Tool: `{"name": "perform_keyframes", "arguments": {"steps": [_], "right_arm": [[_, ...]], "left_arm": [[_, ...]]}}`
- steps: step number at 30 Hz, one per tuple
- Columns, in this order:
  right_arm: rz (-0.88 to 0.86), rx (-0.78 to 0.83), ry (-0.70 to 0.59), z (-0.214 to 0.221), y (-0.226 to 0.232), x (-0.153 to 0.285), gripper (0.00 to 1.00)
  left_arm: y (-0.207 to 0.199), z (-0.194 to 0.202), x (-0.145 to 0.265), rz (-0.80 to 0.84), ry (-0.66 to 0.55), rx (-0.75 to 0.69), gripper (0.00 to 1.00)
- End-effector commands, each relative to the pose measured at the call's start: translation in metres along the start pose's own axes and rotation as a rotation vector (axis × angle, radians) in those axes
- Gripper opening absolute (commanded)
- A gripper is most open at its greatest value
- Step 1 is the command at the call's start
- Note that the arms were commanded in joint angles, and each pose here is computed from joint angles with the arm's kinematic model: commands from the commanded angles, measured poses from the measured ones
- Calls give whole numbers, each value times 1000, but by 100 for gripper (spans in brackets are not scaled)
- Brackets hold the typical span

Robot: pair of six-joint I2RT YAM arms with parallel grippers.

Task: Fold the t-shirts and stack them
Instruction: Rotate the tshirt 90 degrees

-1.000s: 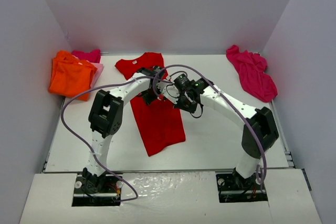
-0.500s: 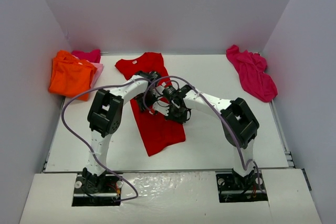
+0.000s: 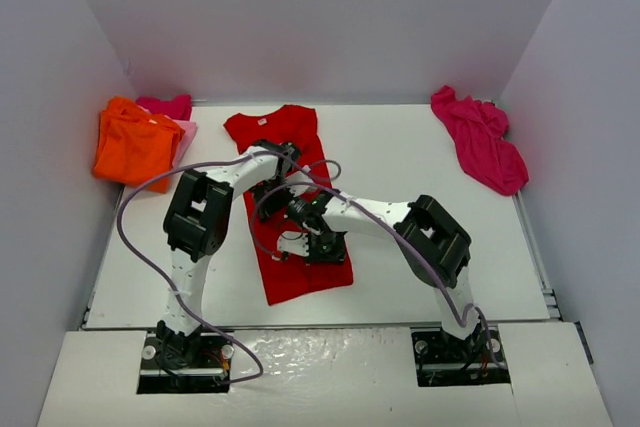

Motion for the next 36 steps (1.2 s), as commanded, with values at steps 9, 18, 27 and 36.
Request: {"name": "perform_keyframes", "arguments": {"steps": [9,18,27,36], "right_arm": [[-221,157,154,-16,96,-39,0],[83,52,46,-16,46,12,19],[286,-213,-183,15,-30,116,48],[59,-363,-263,62,-19,110,47]], "left_arm": [[44,43,8,-44,-56,159,3],[43,24,73,-175,-255,147,17],[18,23,143,-182,-428,115,41],[-69,68,93,231,-345,33,42]]}}
Point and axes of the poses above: each gripper's point midway between its finger pads, its own x axis back along the fingers, its own y axis along the line the jaws close on, z = x × y, the point moved 4 cm from there along x, back along the fingers, and after that the axes turned 15 degrees about -x, right-handed, at the moved point
